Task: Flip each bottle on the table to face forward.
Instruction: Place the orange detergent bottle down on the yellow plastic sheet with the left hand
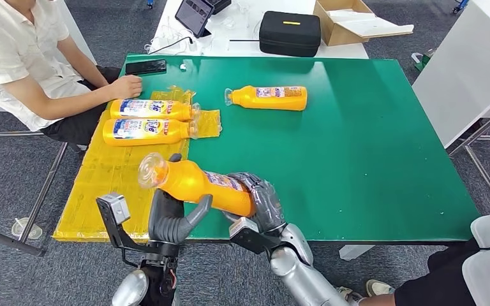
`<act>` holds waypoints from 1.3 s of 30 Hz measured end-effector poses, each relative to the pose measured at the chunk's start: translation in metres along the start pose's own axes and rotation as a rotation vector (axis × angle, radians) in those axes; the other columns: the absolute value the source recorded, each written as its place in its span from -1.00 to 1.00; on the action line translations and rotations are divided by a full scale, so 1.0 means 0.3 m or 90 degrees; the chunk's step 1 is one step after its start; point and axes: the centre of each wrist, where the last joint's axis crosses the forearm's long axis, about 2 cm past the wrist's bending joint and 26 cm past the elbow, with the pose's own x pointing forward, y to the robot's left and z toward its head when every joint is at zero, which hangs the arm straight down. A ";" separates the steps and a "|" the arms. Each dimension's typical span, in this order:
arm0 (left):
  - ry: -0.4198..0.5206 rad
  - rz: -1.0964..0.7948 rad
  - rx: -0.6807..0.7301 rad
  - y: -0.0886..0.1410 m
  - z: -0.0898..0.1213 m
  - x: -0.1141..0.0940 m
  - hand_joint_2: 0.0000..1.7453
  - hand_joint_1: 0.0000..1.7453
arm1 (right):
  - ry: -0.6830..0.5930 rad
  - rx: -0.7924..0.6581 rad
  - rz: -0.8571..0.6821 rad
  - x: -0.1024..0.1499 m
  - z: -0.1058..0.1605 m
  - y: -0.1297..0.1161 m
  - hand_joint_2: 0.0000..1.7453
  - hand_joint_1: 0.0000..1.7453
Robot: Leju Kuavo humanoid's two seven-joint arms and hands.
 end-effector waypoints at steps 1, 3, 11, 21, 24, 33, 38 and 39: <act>-0.016 -0.005 0.002 -0.002 -0.012 0.006 1.00 -1.00 | -0.002 0.011 -0.006 0.002 -0.004 0.010 1.00 0.63; -0.037 -0.016 0.003 -0.004 -0.025 0.015 1.00 -1.00 | -0.003 0.027 -0.010 0.005 -0.010 0.026 1.00 0.63; -0.070 -0.029 0.012 -0.003 -0.067 0.034 1.00 1.00 | -0.007 0.056 -0.028 0.024 -0.038 0.071 1.00 0.64; -0.043 0.000 -0.003 0.003 -0.070 0.026 1.00 1.00 | -0.004 0.053 -0.034 0.022 -0.031 0.079 1.00 0.61; -0.041 0.001 -0.004 0.004 -0.072 0.023 1.00 1.00 | -0.002 0.052 -0.037 0.023 -0.028 0.081 1.00 0.59; -0.024 0.006 -0.002 0.008 -0.080 0.017 1.00 1.00 | 0.016 0.048 -0.089 0.027 -0.011 0.090 1.00 -0.63; -0.024 0.002 0.003 0.012 -0.079 0.014 1.00 1.00 | 0.006 0.072 -0.139 0.033 -0.017 0.088 -1.00 -1.00; -0.026 0.000 0.007 0.014 -0.079 0.014 1.00 1.00 | -0.001 0.085 -0.155 0.036 -0.019 0.088 -1.00 -1.00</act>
